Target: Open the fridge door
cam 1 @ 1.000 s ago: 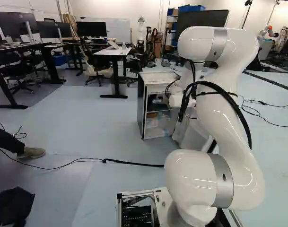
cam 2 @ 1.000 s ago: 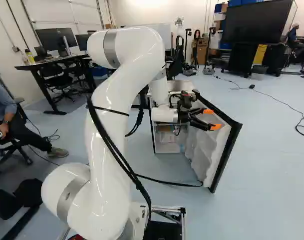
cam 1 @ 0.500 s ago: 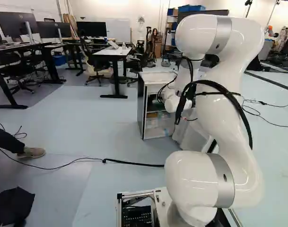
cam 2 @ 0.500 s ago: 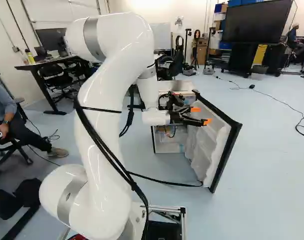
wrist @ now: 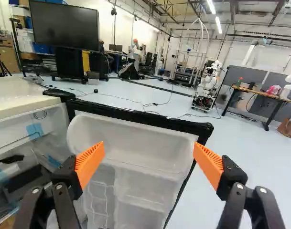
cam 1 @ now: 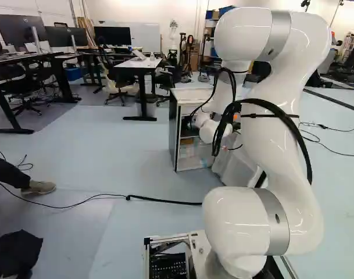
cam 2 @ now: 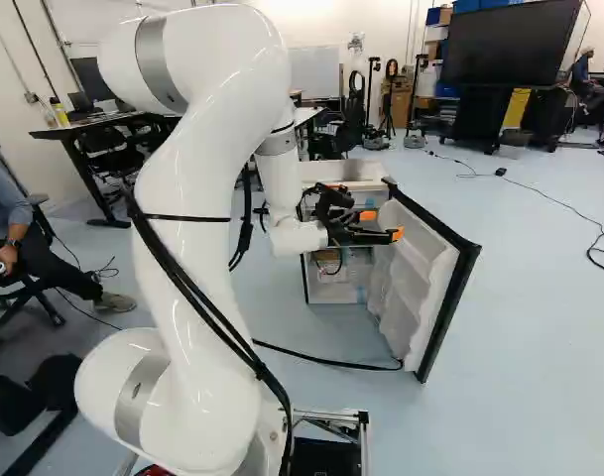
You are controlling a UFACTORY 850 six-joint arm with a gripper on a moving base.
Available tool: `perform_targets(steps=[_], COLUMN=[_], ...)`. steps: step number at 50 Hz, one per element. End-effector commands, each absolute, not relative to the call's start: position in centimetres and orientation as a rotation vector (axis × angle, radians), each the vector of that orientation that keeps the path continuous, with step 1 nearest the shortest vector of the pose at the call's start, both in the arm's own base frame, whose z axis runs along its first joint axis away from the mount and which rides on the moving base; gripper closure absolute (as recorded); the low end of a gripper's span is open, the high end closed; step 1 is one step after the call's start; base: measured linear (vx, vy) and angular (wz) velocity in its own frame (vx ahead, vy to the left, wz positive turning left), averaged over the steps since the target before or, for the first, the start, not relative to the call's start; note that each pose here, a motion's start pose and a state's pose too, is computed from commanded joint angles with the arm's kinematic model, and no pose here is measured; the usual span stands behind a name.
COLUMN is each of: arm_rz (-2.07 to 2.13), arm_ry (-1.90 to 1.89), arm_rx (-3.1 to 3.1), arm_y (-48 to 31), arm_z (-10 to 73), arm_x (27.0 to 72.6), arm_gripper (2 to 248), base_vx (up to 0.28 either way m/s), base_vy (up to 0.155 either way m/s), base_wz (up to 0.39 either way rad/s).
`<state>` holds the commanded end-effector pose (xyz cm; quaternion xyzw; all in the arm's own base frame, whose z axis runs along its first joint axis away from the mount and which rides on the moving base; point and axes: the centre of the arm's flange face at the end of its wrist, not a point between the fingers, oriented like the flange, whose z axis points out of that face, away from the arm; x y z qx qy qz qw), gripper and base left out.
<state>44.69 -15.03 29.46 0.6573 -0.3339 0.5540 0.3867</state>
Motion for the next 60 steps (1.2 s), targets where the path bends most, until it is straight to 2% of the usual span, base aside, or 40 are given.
perform_targets(steps=[60], arm_rz=[1.598], arm_ry=[-0.728], arm_rx=[1.905], arm_y=[-11.1], arm_z=[33.3], arm_x=[42.0], arm_gripper=[3], base_vx=[0.0], base_vy=[0.0], base_wz=[0.0])
